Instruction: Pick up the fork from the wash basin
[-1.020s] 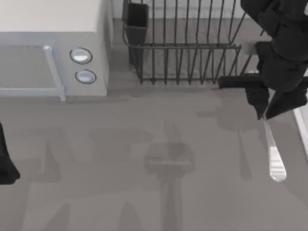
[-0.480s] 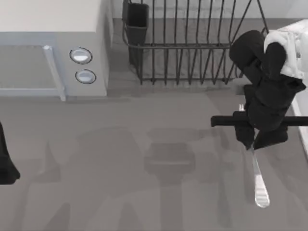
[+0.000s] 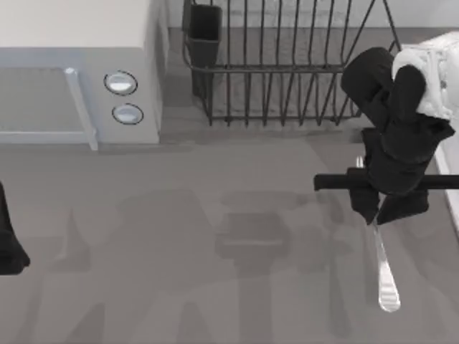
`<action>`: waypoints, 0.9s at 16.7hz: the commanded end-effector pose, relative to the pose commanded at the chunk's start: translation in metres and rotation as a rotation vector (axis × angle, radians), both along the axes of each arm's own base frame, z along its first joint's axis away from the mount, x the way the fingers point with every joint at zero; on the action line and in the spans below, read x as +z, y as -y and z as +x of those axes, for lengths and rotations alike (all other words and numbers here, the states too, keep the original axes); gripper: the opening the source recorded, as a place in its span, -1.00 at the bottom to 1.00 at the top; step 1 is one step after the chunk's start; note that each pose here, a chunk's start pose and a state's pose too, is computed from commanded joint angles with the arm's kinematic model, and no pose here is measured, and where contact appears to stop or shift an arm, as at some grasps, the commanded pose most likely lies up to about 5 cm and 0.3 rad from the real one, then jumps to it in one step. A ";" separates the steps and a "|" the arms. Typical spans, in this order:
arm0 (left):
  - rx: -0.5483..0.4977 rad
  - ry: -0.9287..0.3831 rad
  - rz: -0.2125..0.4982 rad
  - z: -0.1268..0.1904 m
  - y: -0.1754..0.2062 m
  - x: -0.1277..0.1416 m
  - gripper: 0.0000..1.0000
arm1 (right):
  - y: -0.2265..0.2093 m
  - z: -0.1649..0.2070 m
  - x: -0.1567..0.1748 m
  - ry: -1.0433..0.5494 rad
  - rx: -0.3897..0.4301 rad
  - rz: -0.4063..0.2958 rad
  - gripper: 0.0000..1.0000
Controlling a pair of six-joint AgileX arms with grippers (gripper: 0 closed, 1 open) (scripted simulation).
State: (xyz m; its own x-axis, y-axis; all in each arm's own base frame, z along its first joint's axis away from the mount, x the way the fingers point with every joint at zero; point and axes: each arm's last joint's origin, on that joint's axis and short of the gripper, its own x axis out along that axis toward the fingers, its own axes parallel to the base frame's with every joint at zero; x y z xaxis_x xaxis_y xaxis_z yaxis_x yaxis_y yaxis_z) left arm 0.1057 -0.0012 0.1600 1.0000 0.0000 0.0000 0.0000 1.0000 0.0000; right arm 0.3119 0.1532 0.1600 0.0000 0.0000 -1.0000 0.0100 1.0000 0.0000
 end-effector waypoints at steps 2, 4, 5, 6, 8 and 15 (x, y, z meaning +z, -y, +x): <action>0.000 0.000 0.000 0.000 0.000 0.000 1.00 | 0.000 0.000 0.000 0.000 0.000 0.000 -0.10; 0.000 0.000 0.000 0.000 0.000 0.000 1.00 | 0.000 0.000 0.000 0.000 0.000 0.000 0.21; 0.000 0.000 0.000 0.000 0.000 0.000 1.00 | 0.000 0.000 0.000 0.000 0.000 0.000 0.36; 0.000 0.000 0.000 0.000 0.000 0.000 1.00 | 0.000 0.000 0.000 0.000 0.000 0.000 0.51; 0.000 0.000 0.000 0.000 0.000 0.000 1.00 | 0.000 0.000 0.000 0.000 0.000 0.000 0.81; 0.000 0.000 0.000 0.000 0.000 0.000 1.00 | 0.000 0.000 0.000 0.000 0.000 0.000 1.00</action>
